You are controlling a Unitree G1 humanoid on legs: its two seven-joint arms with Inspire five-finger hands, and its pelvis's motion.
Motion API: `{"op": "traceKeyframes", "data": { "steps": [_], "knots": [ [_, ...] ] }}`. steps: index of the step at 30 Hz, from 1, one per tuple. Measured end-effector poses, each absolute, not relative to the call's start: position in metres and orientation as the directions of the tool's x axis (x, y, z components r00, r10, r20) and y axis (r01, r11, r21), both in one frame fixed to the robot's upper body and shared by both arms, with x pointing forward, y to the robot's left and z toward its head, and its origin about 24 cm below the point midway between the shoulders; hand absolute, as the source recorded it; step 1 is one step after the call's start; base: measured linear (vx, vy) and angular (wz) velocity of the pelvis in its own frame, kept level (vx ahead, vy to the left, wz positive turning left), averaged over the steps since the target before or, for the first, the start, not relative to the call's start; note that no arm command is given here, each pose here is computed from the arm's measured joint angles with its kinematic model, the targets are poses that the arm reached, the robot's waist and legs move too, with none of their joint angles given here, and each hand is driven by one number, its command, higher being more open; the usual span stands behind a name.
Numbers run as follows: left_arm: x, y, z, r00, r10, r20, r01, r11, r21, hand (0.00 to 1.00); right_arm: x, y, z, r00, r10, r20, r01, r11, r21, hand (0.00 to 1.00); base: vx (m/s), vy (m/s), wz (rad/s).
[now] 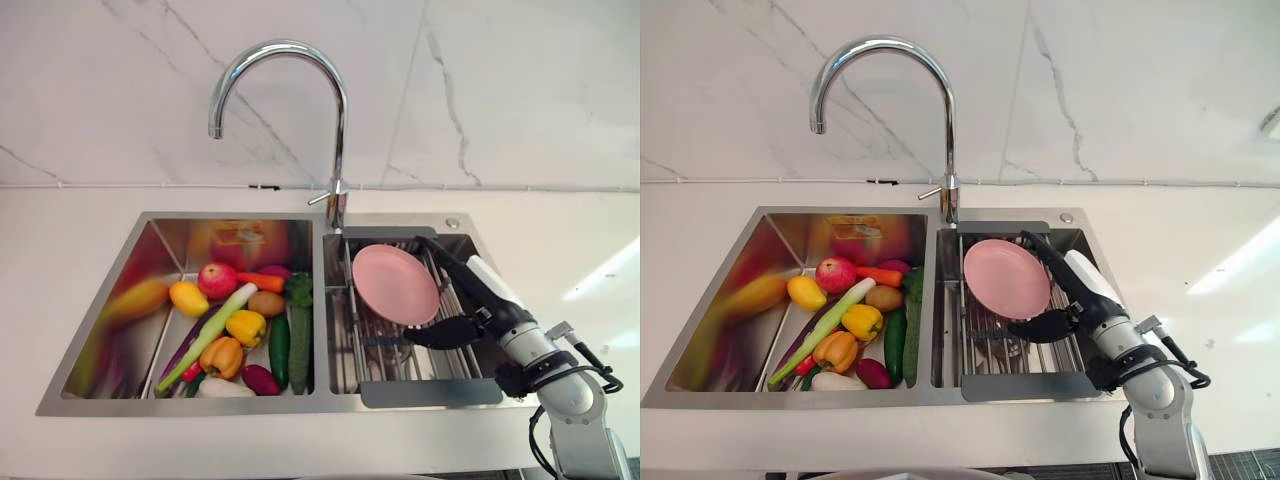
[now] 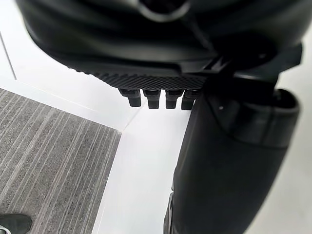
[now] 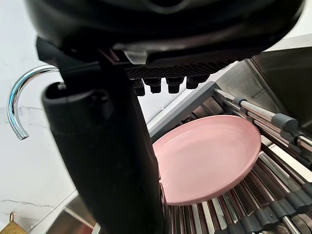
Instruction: Walk over to the sink, pick up the cup, carry it to the dishwasher, place the cup inside the dishwasher, then close the dishwasher door
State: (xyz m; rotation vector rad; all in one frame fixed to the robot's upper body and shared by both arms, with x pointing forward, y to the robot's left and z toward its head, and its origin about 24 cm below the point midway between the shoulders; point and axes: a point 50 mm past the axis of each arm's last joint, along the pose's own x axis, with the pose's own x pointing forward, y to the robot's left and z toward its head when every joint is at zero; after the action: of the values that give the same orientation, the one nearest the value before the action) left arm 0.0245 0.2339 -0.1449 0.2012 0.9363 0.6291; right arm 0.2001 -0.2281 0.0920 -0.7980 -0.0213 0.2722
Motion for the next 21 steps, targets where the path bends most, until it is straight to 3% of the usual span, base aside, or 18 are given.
{"op": "traceKeyframes", "data": {
  "steps": [21],
  "knots": [
    [0.031, 0.242, -0.143, 0.457, 0.577, -0.676, -0.384, 0.814, 0.435, 1.00, 0.200, -0.227, 0.082, 0.960, 0.248, -0.128, -0.266, 0.678, -0.685, 1.00, -0.08, -0.068, 0.00]
  ]
}}
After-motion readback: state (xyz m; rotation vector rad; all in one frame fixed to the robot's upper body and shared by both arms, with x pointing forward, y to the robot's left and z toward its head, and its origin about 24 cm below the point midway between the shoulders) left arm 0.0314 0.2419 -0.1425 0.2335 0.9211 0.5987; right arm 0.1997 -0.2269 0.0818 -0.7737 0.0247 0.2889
